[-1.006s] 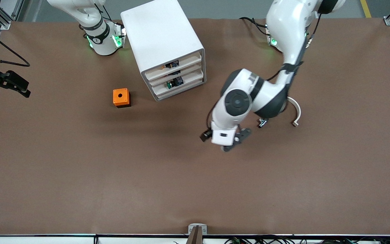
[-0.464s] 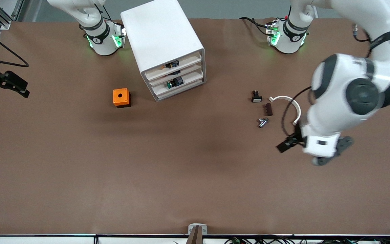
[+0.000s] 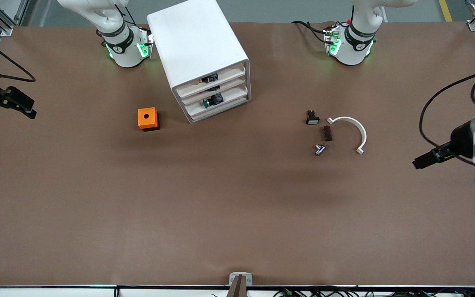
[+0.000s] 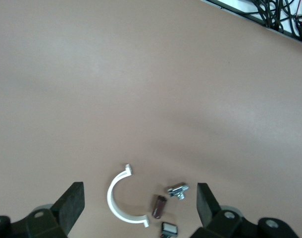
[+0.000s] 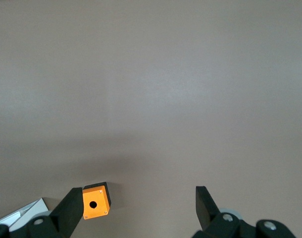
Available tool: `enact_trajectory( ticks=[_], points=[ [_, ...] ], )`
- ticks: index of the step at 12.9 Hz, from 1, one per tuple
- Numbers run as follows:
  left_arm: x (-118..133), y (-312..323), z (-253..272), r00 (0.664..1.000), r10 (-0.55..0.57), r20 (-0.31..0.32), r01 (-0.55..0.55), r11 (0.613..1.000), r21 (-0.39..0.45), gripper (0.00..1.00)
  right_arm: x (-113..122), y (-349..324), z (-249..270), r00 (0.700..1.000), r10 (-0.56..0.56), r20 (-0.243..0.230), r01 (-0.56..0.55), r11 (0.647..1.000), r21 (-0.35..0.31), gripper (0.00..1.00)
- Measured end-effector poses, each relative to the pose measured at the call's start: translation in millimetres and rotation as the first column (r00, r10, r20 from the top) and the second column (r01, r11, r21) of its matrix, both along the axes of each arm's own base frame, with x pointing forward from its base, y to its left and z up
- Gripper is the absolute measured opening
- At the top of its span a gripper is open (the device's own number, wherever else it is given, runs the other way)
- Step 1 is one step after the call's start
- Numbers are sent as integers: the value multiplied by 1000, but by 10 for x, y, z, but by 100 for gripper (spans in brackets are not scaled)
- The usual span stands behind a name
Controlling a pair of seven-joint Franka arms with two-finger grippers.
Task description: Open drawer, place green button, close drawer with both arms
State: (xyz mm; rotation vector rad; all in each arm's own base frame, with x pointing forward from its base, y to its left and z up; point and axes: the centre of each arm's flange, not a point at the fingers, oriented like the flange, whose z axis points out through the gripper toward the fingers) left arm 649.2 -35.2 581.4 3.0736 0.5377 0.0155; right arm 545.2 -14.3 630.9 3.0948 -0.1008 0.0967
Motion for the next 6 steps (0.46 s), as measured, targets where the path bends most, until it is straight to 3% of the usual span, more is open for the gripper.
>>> enact_trajectory(
  ticks=[6],
  points=[
    [-429,335,425,992,-122,-2,122,992,-8,100,-1,-2,-1,1000,0,0,0,1000,0,100]
  ],
)
